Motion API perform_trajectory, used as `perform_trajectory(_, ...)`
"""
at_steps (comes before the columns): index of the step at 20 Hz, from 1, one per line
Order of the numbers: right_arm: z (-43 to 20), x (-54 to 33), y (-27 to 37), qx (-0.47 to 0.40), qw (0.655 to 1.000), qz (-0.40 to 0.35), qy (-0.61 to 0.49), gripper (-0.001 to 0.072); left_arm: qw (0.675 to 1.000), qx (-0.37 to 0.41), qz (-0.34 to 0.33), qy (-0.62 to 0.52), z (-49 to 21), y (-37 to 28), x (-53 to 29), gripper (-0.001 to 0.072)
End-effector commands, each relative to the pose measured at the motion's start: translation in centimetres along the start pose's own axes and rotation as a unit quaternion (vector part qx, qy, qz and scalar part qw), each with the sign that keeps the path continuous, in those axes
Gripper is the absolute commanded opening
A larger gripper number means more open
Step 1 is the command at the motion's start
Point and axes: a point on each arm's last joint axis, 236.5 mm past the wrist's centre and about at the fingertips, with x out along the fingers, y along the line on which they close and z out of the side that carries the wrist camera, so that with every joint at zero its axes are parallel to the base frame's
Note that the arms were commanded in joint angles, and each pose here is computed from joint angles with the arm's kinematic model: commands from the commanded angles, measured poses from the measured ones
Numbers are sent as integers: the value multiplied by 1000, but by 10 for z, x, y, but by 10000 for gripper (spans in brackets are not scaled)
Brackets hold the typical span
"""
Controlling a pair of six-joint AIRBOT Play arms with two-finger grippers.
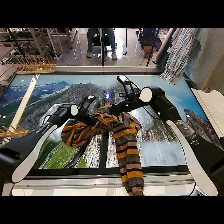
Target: Fold the clothes and pants, and hang the long-sleeved shirts on hangers.
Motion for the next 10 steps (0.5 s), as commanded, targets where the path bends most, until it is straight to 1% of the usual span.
perform_trajectory(1,-20,1,8,29,999,8,41,518,999,12,-37,23,3,-2,-40,10)
perform_trajectory(5,-44,18,47,23,996,23,80,520,1000,-3,-19,-23,44,33,-136,10)
perform_trajectory(7,-59,30,62,17,995,9,100,531,998,-7,-20,-53,63,34,-162,10)
perform_trajectory(8,-63,36,63,9,995,-10,98,542,998,-6,-23,-64,69,32,-168,10)
perform_trajectory(9,-60,44,64,-5,996,-29,84,598,997,-7,-28,-67,71,29,-170,11)
perform_trajectory(10,-54,50,66,-19,997,-40,63,600,998,-6,-31,-62,69,27,-169,11)
